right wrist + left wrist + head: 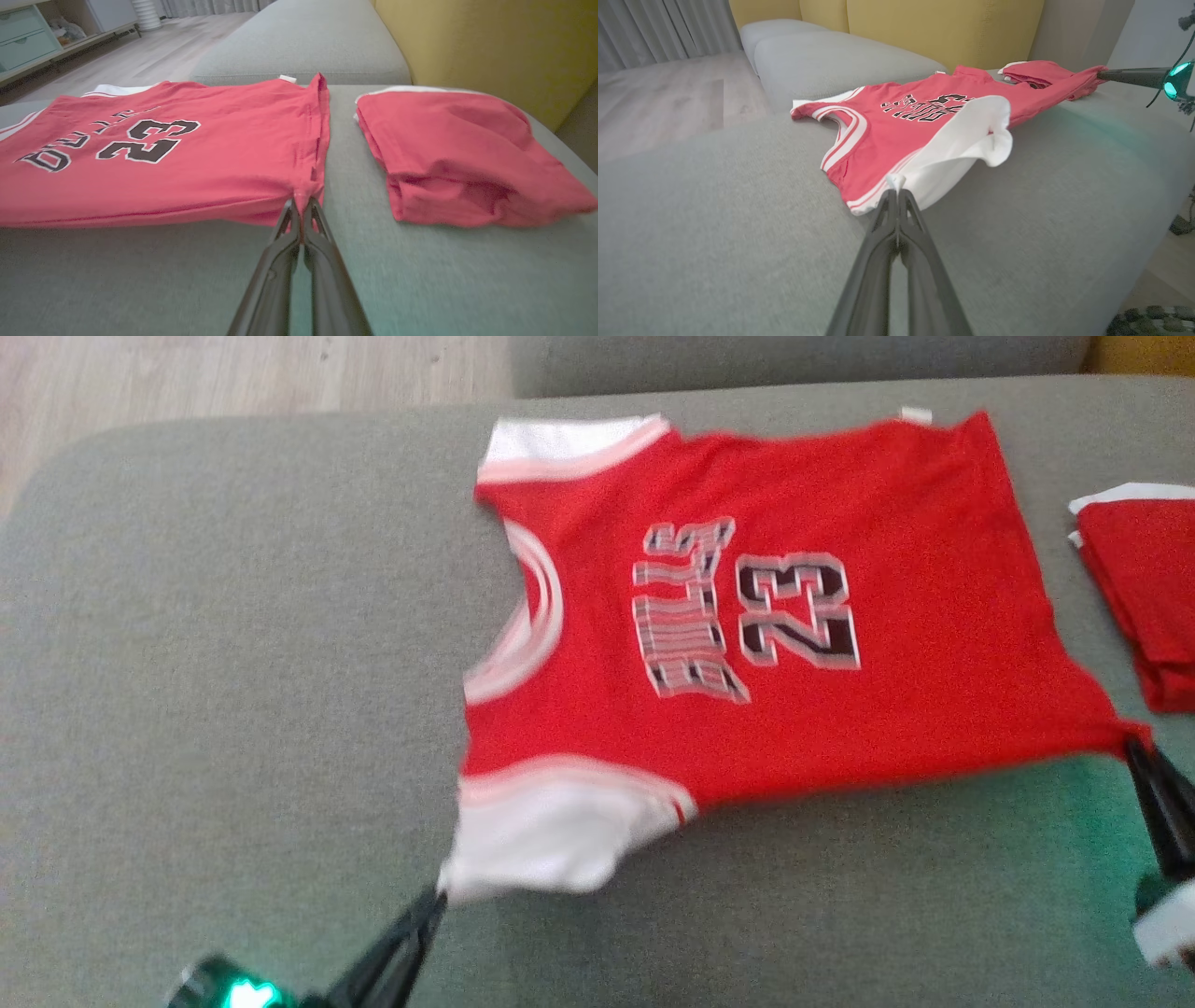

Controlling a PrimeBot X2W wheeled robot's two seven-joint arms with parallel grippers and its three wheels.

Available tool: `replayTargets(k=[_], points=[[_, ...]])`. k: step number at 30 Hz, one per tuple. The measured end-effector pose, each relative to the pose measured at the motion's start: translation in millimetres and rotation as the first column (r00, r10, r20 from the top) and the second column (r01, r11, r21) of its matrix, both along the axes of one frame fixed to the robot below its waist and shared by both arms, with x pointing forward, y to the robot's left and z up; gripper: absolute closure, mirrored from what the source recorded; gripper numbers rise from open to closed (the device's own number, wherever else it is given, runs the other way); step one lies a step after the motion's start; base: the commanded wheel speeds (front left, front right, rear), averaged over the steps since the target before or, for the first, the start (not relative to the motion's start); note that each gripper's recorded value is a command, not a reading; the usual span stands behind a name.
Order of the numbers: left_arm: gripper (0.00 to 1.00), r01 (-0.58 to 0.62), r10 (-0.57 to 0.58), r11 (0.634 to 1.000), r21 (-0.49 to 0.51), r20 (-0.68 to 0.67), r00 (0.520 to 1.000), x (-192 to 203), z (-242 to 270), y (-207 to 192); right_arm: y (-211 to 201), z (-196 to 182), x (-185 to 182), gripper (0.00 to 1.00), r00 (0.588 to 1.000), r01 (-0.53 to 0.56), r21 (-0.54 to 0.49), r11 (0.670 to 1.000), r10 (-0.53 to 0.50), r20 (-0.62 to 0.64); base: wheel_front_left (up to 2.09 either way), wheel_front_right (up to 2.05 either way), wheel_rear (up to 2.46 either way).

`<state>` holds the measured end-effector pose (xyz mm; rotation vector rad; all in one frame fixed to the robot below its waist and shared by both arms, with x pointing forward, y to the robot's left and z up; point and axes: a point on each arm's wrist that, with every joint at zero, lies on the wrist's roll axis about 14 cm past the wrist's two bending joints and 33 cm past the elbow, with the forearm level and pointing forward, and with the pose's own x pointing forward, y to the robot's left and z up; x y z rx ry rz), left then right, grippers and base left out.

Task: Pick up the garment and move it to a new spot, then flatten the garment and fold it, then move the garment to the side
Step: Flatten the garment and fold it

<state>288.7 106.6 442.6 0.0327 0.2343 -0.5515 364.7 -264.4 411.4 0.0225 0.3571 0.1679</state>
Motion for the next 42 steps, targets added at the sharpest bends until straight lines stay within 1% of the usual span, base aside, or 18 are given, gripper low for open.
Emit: replayTargets(k=[2,4,6,10,16,19,23,27,32,33,34,35,39,42], points=[[1.0,0.0,0.0,1.0,-0.018,-0.029,1.0,-13,-3,-3,-6,0,-14,1.0,1.0,0.026,-0.001,1.0,-0.026,-0.006,0.0,0.0,0.0],[1.0,-0.014,0.013,0.999,-0.033,-0.033,0.999,-13,0,-1,-8,0,-21,1.0,0.999,0.04,0.001,0.999,-0.04,-0.009,0.0,0.0,0.0],[1.0,-0.02,0.019,0.999,-0.031,-0.023,1.0,-9,2,1,-6,1,-19,1.0,0.999,0.045,0.003,0.999,-0.045,-0.01,0.0,0.0,0.0],[1.0,0.006,-0.006,1.0,-0.016,0.01,1.0,5,5,2,-3,4,-9,1.0,0.999,0.052,0.006,0.999,-0.052,-0.004,0.0,0.0,0.0],[1.0,0.069,-0.074,0.997,0.035,0.154,0.985,70,27,-1,3,-8,11,1.0,0.997,0.047,-0.006,0.999,-0.047,-0.058,0.0,0.0,0.0],[1.0,0.092,-0.104,0.994,0.066,0.213,0.972,106,37,-4,7,-4,37,1.0,0.998,0.036,-0.012,0.999,-0.037,-0.042,0.0,0.0,0.0],[1.0,0.118,-0.142,0.987,0.112,0.248,0.958,146,40,-10,11,0,70,1.0,0.999,0.03,-0.017,0.999,-0.031,-0.023,0.0,0.0,0.0],[1.0,0.137,-0.18,0.976,0.171,0.27,0.946,176,40,-16,11,-5,89,1.0,0.999,0.028,-0.038,0.999,-0.029,-0.027,0.0,0.0,0.0],[1.0,0.14,-0.193,0.972,0.189,0.3,0.934,201,48,-23,11,-17,98,1.0,0.998,0.025,-0.052,0.998,-0.027,-0.053,0.0,0.0,0.0],[0.95,0.135,-0.186,0.973,0.185,0.295,0.937,203,47,-23,11,-19,98,0.95,0.998,0.021,-0.059,0.998,-0.024,-0.057,0.0,0.0,0.0],[0.59,0.129,-0.176,0.976,0.178,0.28,0.944,204,43,-21,11,-20,97,0.56,0.998,0.018,-0.062,0.998,-0.022,-0.058,0.0,0.0,0.0],[0.0,0.123,-0.169,0.976,0.179,0.266,0.949,203,39,-19,12,-21,97,0.0,0.998,0.018,-0.063,0.998,-0.022,-0.058,0.0,0.0,0.0],[0.0,0.072,-0.103,0.99,0.123,0.275,0.956,203,46,-13,11,-19,94,0.0,0.999,0.04,-0.056,0.998,-0.042,-0.03,0.0,0.0,0.0],[0.0,-0.011,0.001,0.999,0.037,0.248,0.969,189,41,-6,15,-13,91,0.0,0.999,0.043,-0.055,0.998,-0.043,0.001,0.0,0.0,0.0]])
